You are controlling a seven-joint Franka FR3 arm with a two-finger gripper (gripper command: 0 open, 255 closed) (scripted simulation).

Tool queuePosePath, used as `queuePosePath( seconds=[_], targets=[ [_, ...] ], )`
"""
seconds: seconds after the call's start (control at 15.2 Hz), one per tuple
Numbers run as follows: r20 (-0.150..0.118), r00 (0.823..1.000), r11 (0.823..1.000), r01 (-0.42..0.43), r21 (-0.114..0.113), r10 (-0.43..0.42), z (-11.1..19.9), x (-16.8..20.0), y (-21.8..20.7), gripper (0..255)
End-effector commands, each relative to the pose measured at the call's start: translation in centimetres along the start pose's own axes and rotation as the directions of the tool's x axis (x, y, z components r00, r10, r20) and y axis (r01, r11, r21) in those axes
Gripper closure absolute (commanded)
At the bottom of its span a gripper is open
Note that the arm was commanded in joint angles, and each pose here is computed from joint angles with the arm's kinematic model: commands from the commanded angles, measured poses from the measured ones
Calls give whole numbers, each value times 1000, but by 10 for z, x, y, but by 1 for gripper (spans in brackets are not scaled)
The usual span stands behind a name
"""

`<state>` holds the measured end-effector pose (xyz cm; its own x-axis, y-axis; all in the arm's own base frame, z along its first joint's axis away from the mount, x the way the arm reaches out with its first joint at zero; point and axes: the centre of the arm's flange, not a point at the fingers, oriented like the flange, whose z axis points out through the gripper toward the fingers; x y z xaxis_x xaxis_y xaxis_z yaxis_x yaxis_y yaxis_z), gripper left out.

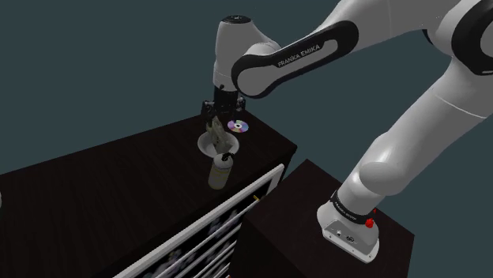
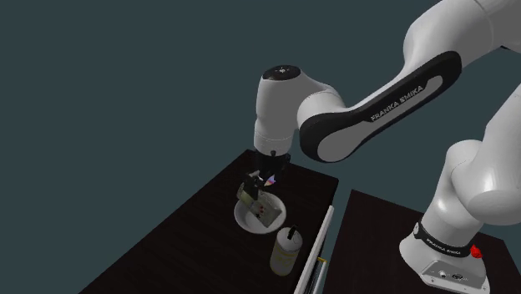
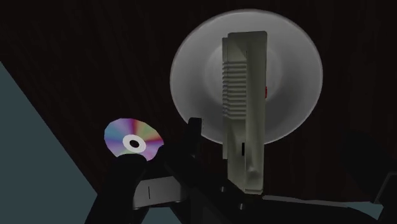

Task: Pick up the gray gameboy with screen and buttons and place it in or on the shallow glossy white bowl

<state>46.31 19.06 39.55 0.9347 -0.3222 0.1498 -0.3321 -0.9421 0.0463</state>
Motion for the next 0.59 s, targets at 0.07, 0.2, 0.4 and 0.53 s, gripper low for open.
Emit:
queuePosePath(
  seconds=[0.07, 0.2, 0.4, 0.53],
  targets=[
    [1, 1000, 1000, 0, -1, 0, -34, -1, -1, 0],
    [1, 1000, 1000, 0, -1, 0, -34, -1, -1, 0],
    [1, 1000, 1000, 0, -1, 0, -34, -1, -1, 0],
    [1, 1000, 1000, 0, -1, 0, -34, -1, -1, 0]
  ],
)
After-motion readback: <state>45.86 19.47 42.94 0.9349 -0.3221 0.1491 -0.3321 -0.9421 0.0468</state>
